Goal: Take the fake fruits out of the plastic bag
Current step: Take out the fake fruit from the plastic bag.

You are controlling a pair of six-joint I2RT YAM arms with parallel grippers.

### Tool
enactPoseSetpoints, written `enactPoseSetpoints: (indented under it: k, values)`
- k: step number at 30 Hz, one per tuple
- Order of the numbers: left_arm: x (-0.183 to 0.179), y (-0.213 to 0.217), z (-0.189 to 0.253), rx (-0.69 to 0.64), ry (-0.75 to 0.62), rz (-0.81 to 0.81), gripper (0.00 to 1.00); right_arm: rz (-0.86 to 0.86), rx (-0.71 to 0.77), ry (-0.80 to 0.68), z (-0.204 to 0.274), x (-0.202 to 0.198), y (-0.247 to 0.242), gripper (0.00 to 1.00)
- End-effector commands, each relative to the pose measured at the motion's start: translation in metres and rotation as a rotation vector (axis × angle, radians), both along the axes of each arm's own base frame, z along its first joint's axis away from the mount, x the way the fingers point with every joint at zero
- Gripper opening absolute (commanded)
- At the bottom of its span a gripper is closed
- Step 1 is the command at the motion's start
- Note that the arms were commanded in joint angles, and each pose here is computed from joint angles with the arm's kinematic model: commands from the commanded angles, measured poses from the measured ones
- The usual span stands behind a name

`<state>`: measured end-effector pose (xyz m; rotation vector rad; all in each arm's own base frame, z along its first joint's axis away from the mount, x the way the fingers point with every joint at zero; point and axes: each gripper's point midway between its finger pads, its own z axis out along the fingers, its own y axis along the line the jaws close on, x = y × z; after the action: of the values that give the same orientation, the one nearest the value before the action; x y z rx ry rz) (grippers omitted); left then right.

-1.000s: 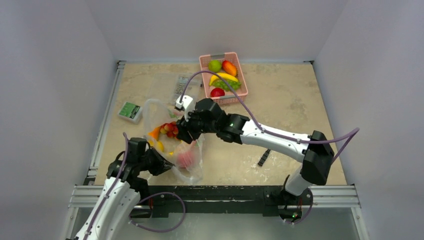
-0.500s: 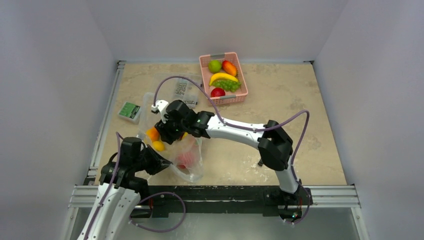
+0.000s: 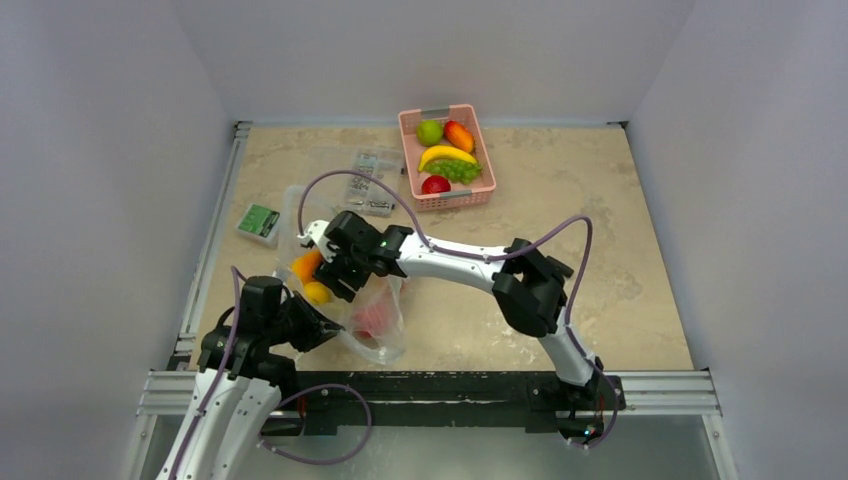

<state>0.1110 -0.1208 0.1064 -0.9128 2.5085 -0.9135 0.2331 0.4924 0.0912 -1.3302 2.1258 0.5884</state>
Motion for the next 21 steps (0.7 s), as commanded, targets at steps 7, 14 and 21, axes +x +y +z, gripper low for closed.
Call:
enactPoseSetpoints:
  k: [7,14,21]
  values:
    - [0.004,-0.004,-0.002,-0.014,-0.014,-0.014,0.0,0.254,-0.007,-0.146,-0.027,-0.015,0.019,0.8]
    - [0.003,-0.005,-0.016,-0.019,0.014,-0.014,0.0,0.282,-0.048,-0.272,-0.056,-0.005,0.023,0.84]
    - [0.0,-0.003,-0.008,-0.017,-0.004,-0.006,0.0,0.279,-0.058,-0.253,-0.07,-0.006,0.022,0.83]
